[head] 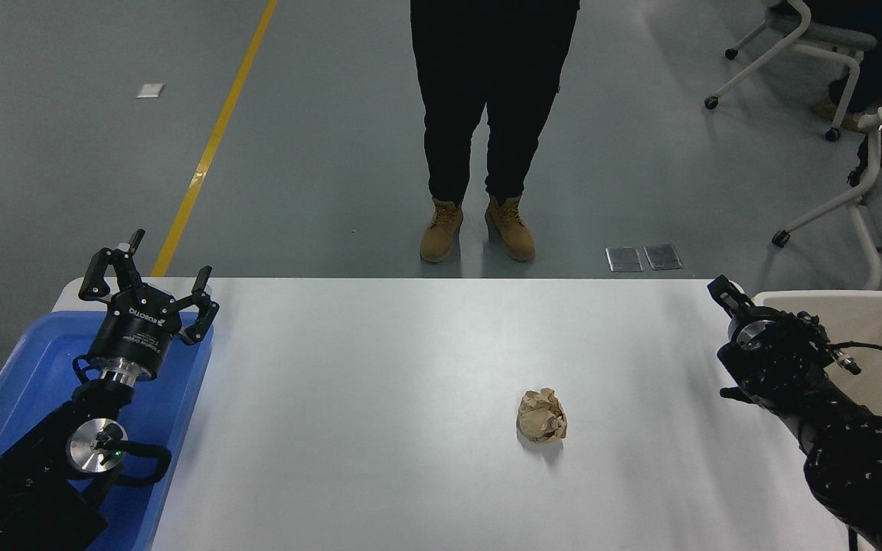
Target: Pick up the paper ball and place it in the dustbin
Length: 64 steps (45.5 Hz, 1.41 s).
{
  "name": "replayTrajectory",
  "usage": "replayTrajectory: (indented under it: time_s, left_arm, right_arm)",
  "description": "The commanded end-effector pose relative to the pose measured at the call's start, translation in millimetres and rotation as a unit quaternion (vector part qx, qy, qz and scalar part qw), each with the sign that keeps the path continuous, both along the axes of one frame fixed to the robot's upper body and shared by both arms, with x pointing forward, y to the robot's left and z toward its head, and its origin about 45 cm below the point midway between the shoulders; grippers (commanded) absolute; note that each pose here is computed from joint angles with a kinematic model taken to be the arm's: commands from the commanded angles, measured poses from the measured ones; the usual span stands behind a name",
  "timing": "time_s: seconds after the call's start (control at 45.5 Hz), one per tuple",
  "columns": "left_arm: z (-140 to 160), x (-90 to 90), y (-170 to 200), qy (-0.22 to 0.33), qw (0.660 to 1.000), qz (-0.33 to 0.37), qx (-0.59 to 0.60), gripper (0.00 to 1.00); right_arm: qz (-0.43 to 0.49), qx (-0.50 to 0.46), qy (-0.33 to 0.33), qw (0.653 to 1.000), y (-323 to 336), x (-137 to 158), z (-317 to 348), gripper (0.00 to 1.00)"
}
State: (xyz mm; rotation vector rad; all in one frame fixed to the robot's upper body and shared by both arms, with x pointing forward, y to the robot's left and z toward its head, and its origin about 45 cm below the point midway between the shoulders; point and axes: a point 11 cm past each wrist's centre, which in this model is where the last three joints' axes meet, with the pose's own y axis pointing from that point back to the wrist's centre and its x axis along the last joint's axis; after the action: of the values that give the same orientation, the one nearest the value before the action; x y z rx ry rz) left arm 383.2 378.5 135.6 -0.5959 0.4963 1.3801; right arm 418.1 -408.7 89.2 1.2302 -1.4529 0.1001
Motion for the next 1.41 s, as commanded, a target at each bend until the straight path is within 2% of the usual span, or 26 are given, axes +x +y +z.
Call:
replayTrajectory:
  time_s: [0.0, 0.154, 0.308, 0.593, 0.879, 1.077, 1.253, 1.385]
  left_arm:
    - [0, 0.0, 0, 0.0, 1.0, 0.0, 0.0, 0.98]
    - [0, 0.0, 0, 0.001, 1.0, -0.001, 0.0, 0.98]
    - [0, 0.0, 0, 0.0, 1.0, 0.0, 0.0, 0.98]
    - [0, 0.0, 0, 0.0, 1.0, 0.0, 0.0, 0.98]
    - [0, 0.0, 0, 0.001, 1.0, -0.001, 0.0, 0.99]
    - [0, 0.0, 0, 0.001, 1.0, -0.001, 0.0, 0.98]
    - [0, 0.0, 0, 0.001, 1.0, 0.0, 0.001, 0.98]
    - [0, 0.0, 0, 0.0, 1.0, 0.0, 0.0, 0.98]
  right_arm:
    - [-0.005, 0.012, 0.014, 1.0, -32, 7, 33, 1.0]
    - [0.0, 0.041, 0.043, 0.998, -62, 0, 78, 1.0]
    - [0.052, 0.079, 0.138, 0.986, -74, -17, 123, 1.0]
    - [0.124, 0.129, 0.215, 0.96, -63, -34, 221, 1.0]
    - [0.169, 0.125, 0.228, 0.951, -26, -66, 298, 1.0]
    - [0.247, 0.125, 0.24, 0.931, 28, -83, 348, 1.0]
    - [0.312, 0.102, 0.255, 0.909, 70, -86, 391, 1.0]
    - [0.331, 0.084, 0.241, 0.909, 85, -83, 407, 1.0]
